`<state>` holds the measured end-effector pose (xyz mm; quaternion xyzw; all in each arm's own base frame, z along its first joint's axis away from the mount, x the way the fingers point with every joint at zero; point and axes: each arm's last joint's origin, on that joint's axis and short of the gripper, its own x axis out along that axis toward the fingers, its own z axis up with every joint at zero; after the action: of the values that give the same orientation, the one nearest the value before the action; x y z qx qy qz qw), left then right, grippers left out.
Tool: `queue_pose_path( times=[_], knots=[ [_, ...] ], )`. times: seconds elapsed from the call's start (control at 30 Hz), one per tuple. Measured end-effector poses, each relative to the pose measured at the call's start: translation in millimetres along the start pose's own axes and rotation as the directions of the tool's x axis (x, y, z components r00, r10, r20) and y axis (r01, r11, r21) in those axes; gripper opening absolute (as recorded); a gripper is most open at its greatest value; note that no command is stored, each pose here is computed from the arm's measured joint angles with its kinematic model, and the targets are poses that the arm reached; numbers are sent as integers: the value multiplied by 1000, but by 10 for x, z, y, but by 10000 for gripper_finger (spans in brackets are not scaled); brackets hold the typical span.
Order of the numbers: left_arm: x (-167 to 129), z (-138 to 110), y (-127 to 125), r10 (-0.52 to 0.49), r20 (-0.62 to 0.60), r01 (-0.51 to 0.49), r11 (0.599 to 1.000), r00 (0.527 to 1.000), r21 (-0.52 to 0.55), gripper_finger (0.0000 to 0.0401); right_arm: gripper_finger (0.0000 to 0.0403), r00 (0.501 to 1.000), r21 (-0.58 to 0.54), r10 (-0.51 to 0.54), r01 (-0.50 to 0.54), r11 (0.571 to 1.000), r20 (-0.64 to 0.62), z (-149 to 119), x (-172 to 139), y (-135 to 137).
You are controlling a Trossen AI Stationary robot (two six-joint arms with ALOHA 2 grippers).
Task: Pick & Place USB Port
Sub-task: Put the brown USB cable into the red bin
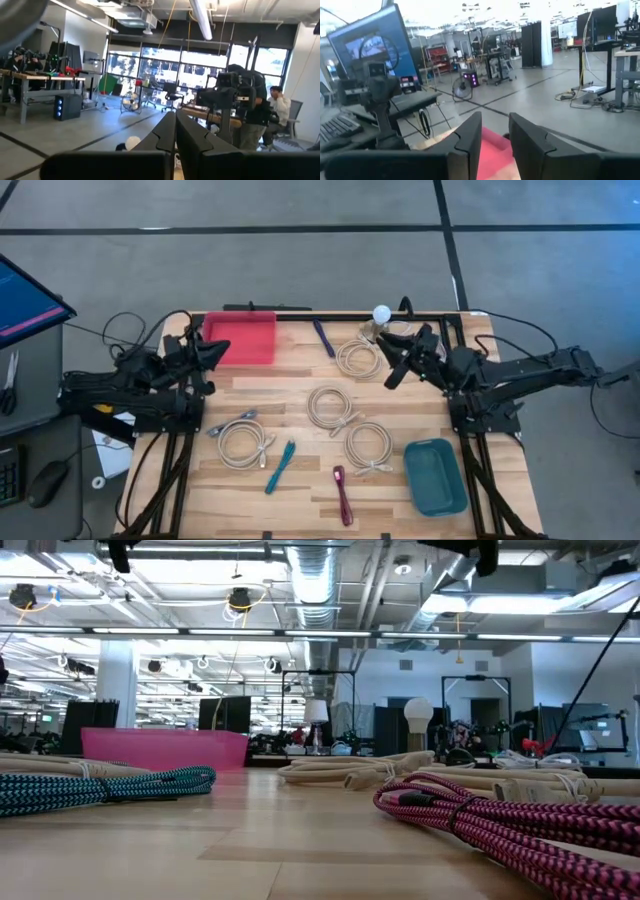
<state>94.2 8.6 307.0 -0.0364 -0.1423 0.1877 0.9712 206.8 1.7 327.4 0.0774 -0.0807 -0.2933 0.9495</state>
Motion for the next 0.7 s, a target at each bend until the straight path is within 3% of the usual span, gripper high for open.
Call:
queue_pose_path(
  times=[0.13, 0.33, 0.43, 0.53, 0.7],
  knots=[
    [71, -57, -31, 0, -38, -2, 998, 999, -56, 12, 91, 999, 29, -24, 25, 999, -46, -126, 94, 16],
    [80, -56, -35, 0, -35, -3, 997, 999, -80, 12, 91, 957, -138, -61, 23, 990, -283, -403, 185, -76],
    [60, -36, -26, 0, -20, -1, 995, 1000, -96, 12, 91, 873, -151, -78, 5, 989, -481, -424, 221, -183],
    [43, -22, -19, 0, -11, -1, 995, 1000, -100, 12, 93, 759, -176, -118, 4, 984, -641, -436, 272, -270],
    [44, -20, -19, 0, -9, -1, 995, 1000, -101, 12, 94, 639, -176, -133, -4, 984, -757, -418, 430, -340]
  ],
)
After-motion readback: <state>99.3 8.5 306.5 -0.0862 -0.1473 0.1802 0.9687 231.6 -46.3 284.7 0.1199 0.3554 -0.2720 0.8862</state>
